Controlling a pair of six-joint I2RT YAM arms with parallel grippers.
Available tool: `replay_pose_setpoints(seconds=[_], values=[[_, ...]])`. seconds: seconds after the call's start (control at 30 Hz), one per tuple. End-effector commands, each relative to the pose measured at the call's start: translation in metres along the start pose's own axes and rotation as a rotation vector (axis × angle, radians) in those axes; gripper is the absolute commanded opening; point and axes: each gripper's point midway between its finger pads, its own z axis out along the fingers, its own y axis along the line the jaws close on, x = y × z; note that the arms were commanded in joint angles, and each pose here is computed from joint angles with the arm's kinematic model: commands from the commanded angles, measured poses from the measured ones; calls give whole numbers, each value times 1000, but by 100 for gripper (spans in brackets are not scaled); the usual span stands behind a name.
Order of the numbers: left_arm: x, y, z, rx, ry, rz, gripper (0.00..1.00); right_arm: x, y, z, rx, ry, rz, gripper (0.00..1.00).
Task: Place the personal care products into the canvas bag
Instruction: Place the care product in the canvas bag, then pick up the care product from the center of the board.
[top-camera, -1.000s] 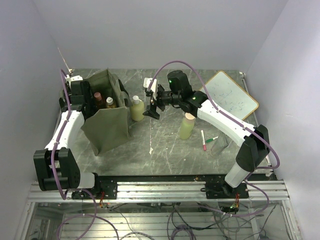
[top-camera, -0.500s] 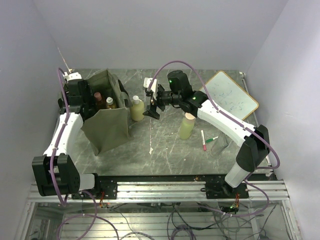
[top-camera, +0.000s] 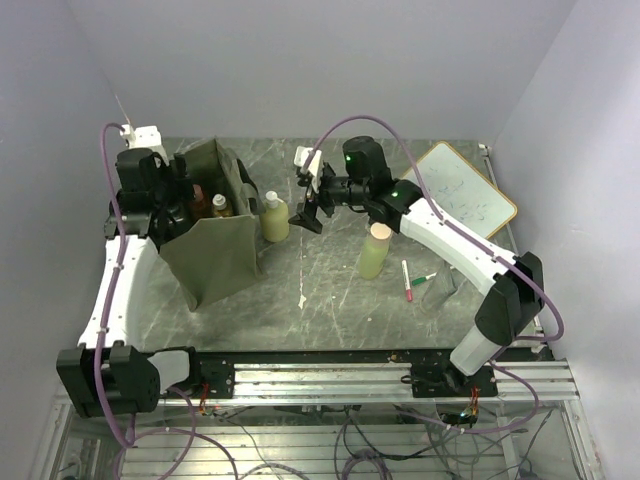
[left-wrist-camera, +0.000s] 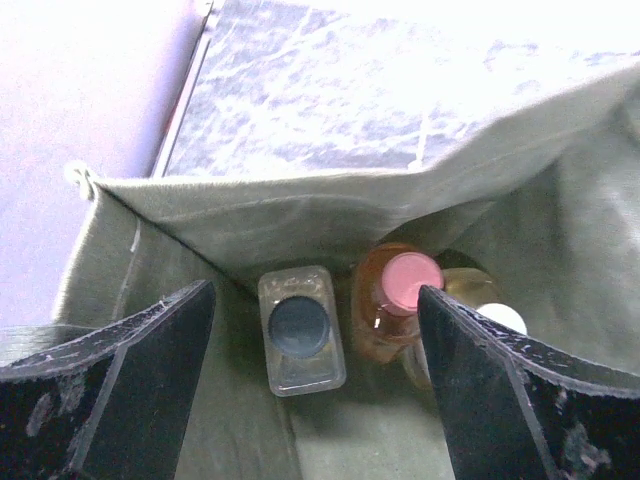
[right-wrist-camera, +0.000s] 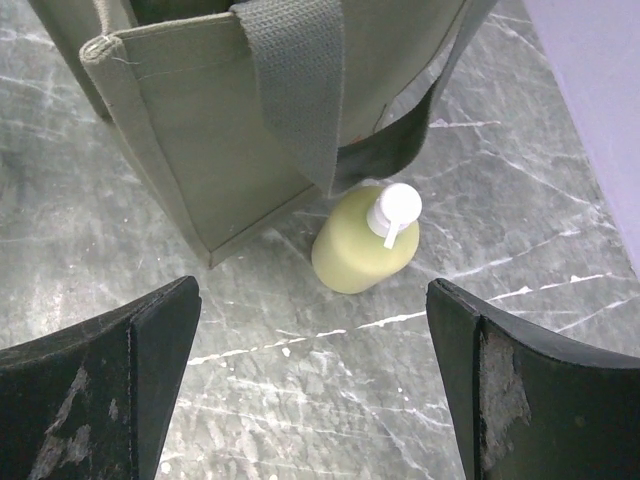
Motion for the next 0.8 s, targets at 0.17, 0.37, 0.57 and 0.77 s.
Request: replay_pose_setpoints(seconds=[0.17, 0.37, 0.57, 0.77], values=[[-62, -30, -58, 258, -159, 161, 97, -16, -14, -29, 127, -42, 38, 97], [-85, -47, -88, 376, -246, 243, 99, -8, -20, -51, 208, -21, 59, 98], [-102, -73, -108, 494, -270, 326, 100, 8, -47, -91, 326, 28, 151, 98], [-116, -95, -117, 538, -302, 389, 100, 36, -83, -143, 516, 89, 239, 98]])
